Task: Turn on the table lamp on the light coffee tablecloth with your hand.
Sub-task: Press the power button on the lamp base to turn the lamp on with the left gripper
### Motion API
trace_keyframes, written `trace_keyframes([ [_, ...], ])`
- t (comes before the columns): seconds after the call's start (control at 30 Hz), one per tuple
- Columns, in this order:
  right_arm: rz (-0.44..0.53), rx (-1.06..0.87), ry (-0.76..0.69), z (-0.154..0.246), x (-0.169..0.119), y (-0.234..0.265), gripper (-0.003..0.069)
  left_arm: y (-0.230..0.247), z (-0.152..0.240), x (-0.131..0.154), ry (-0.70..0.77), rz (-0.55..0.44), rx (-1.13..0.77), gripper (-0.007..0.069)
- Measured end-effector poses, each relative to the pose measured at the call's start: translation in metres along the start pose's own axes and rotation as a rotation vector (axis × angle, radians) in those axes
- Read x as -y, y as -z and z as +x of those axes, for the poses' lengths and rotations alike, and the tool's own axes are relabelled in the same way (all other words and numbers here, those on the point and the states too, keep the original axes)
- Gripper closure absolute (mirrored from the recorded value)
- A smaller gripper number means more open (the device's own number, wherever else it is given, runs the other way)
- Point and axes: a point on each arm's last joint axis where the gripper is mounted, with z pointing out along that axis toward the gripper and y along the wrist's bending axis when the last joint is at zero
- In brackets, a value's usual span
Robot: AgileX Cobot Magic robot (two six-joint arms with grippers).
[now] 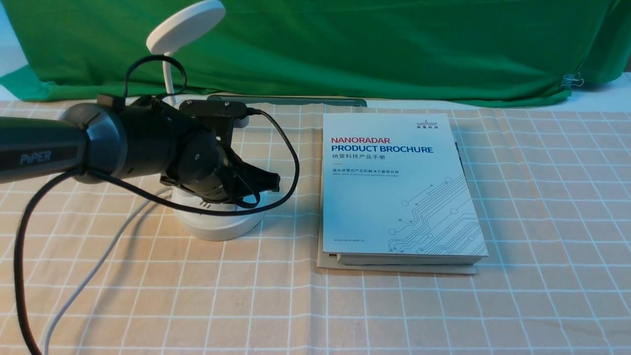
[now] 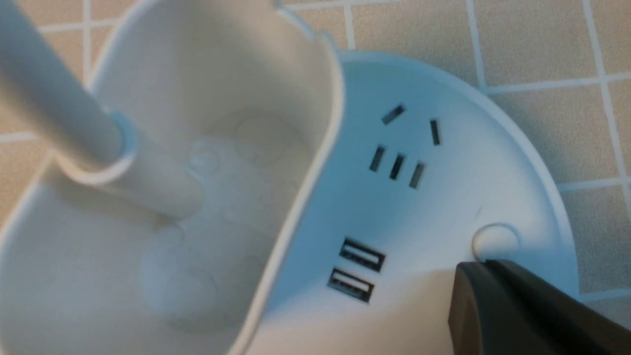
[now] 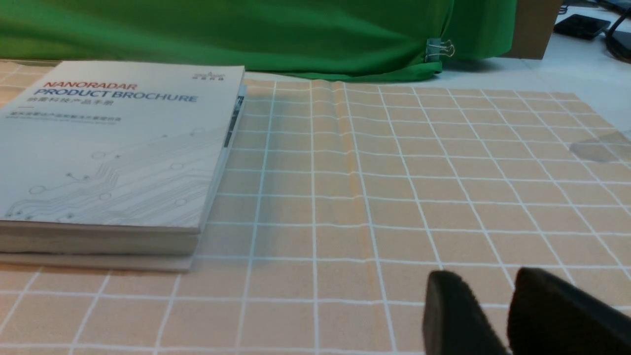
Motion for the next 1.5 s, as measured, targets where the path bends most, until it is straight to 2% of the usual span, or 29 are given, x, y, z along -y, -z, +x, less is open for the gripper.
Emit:
trace_keyframes([
  [0.6, 0.0, 0.001, 0.0, 0.0, 0.0, 0.0, 0.0418, -0.003, -0.009, 0.005, 0.018, 0.054, 0.113, 0.0622],
  [1.33, 0.0, 0.0, 0.0, 0.0, 0.0, 0.0, 0.0418, -0.018, -0.002, 0.004, 0.033, 0.048, 0.078, 0.0622],
  [1.5, 0.0, 0.0, 0.0, 0.0, 0.0, 0.0, 0.0418, -0.005, -0.005, 0.004, 0.047, 0.051, 0.09, 0.0622],
])
